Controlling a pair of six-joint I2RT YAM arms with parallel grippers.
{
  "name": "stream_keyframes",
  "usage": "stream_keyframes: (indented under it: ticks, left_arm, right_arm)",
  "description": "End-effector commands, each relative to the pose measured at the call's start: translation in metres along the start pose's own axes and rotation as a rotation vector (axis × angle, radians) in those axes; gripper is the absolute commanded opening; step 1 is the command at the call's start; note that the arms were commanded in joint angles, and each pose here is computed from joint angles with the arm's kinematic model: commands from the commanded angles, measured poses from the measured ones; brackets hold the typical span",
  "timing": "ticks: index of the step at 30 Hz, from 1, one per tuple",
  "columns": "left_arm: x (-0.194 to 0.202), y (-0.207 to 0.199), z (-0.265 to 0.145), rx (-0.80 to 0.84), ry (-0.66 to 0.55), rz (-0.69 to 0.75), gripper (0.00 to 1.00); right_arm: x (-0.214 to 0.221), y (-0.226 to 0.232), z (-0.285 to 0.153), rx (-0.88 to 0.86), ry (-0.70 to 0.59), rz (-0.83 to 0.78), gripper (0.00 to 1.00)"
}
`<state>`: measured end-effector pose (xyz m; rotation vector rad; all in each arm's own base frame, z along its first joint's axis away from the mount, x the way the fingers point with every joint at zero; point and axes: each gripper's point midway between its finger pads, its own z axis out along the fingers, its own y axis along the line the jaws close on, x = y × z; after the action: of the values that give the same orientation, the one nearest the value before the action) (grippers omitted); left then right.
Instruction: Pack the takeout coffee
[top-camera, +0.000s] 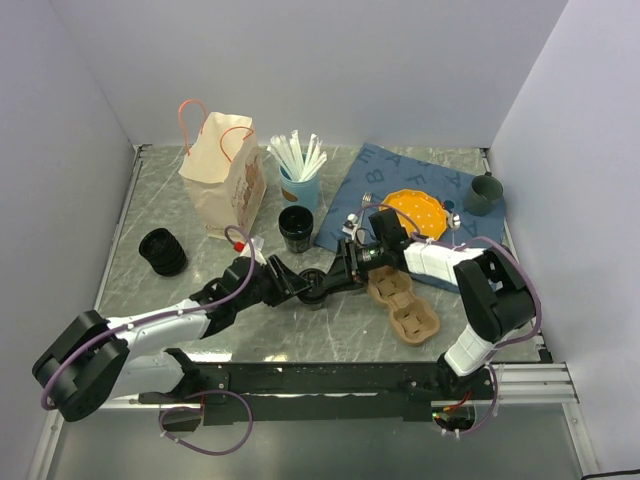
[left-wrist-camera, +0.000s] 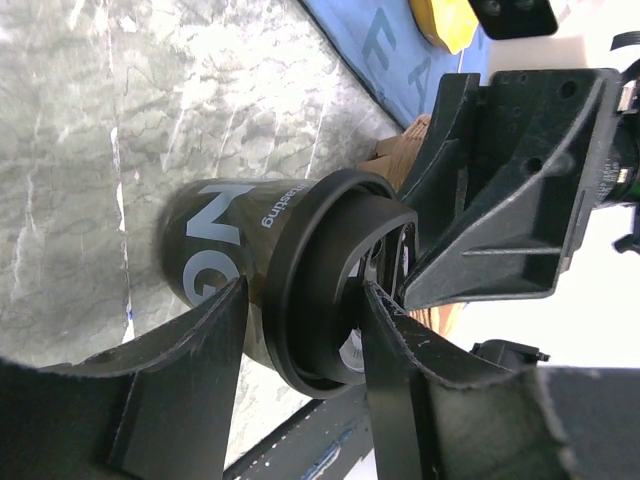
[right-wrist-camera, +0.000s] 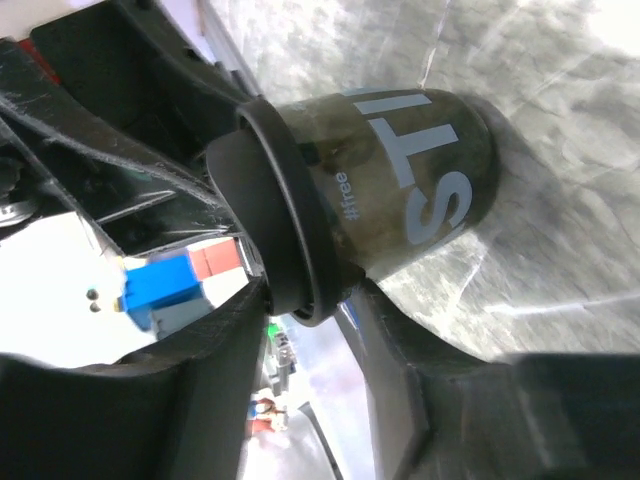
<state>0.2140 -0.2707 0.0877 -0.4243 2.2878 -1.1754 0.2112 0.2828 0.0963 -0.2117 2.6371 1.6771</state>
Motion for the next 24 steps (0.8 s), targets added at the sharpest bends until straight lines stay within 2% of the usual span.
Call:
stream_keyframes:
  ticks: [1,3,7,11,24]
  left_arm:
    - [0.049,0.109,-0.027,-0.384,0.198,0.098,0.52]
    - [0.046,0.1,-0.024,-0.356,0.205,0.146,0.52]
    - [0.041,0.086,-0.02,-0.322,0.232,0.225,0.54]
    - [0.025,0.057,-0.016,-0.277,0.214,0.304,0.6]
    - [0.004,-0.005,-0.013,-0.139,0.173,0.329,0.77]
  right_arm:
    - [0.007,-0.004,-0.006,0.137,0.016,-0.045,0.57]
    - [-0.005,0.013,-0.013,0.122,-0.003,-0.097,0.62]
    - [-0.011,0.021,-0.025,0.135,-0.007,-0.117,0.63]
    - [-0.011,0.022,-0.032,0.137,-0.022,-0.116,0.64]
    - [-0.021,0.024,-0.04,0.157,-0.033,-0.133,0.64]
